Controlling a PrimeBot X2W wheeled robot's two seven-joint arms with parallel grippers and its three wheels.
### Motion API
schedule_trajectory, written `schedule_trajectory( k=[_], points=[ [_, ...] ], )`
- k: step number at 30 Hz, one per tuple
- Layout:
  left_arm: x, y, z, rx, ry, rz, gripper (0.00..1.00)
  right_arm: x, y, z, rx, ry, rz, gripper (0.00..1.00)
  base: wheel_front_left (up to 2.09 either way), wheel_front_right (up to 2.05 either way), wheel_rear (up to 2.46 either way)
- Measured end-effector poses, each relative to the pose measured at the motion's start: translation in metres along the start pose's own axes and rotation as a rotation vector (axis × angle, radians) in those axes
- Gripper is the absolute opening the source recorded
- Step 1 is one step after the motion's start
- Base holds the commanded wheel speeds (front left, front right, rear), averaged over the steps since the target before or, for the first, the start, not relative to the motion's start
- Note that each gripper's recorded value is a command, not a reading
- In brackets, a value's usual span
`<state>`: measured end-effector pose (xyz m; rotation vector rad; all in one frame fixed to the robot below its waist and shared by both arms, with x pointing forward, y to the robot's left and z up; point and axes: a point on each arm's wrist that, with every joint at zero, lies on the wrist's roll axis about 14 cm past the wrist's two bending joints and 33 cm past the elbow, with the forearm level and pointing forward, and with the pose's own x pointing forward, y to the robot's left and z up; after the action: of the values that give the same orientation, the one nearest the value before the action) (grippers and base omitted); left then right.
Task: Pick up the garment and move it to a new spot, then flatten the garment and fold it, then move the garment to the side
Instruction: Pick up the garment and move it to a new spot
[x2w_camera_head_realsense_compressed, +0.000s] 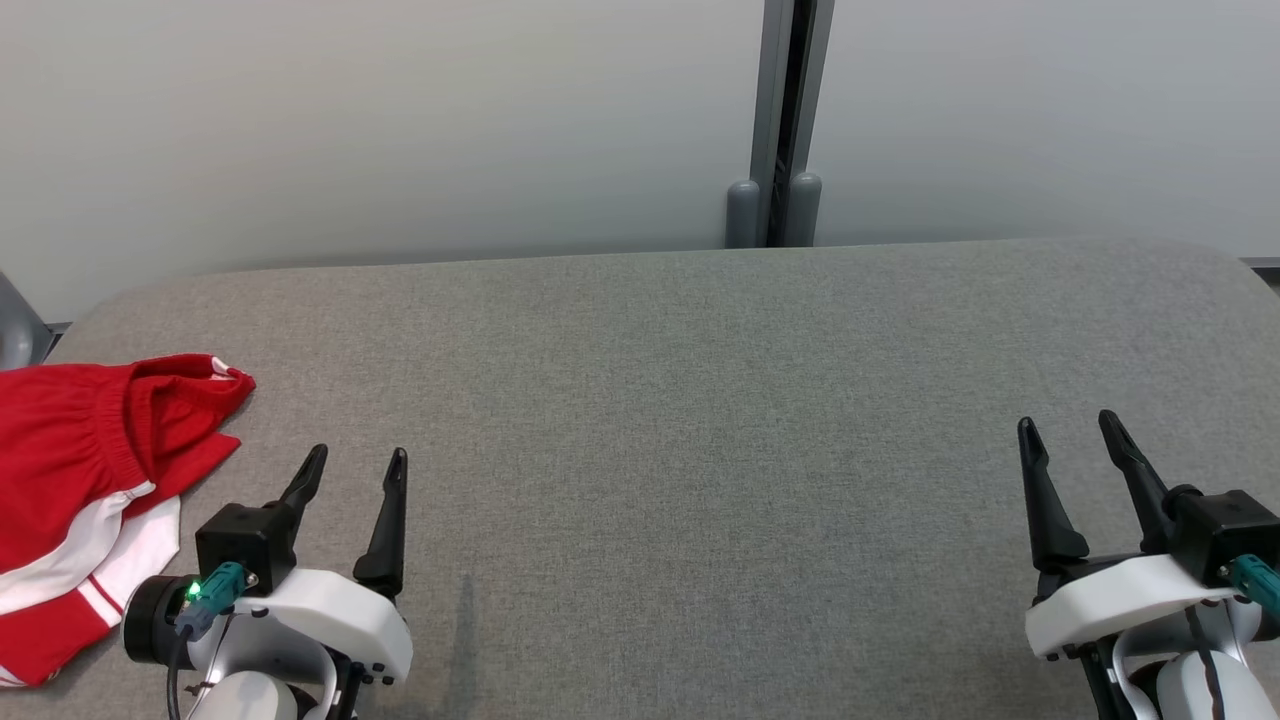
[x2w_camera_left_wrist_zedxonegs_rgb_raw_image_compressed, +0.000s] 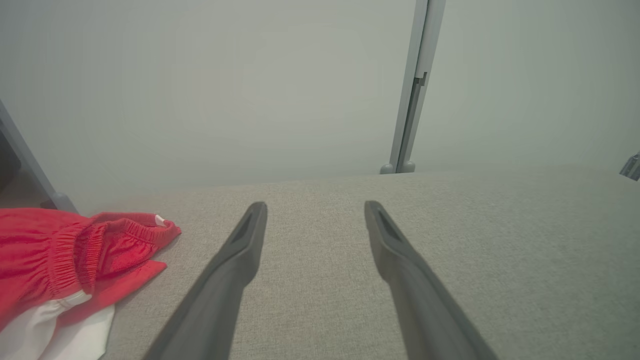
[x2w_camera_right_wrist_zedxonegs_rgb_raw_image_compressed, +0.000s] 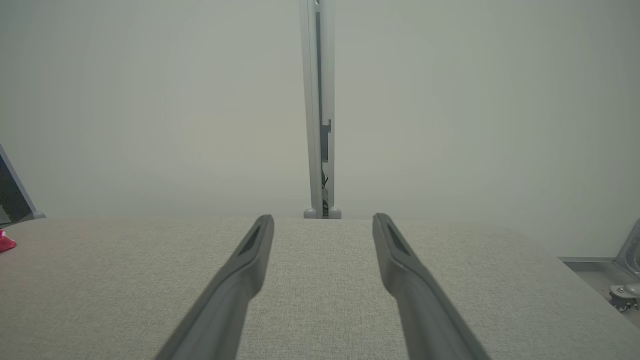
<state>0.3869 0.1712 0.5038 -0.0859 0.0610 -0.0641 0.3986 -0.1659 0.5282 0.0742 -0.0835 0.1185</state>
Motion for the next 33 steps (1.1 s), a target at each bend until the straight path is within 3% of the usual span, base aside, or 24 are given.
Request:
schedule_trajectory(
  k=[18,23,33],
  points=[
    [-0.001,0.009,-0.002,-0.014,0.006,0.032,1.00,0.006,0.004,0.001,0.019,-0.007,0.004,1.00,0.00,0.00,0.00],
    [-0.007,0.027,0.004,-0.028,-0.019,0.089,1.00,0.018,0.024,-0.002,0.022,0.002,0.061,1.00,0.00,0.00,0.00],
    [-0.045,0.091,0.009,-0.046,-0.060,0.294,1.00,0.042,0.099,-0.014,0.053,0.030,0.267,1.00,0.00,0.00,0.00]
  ],
)
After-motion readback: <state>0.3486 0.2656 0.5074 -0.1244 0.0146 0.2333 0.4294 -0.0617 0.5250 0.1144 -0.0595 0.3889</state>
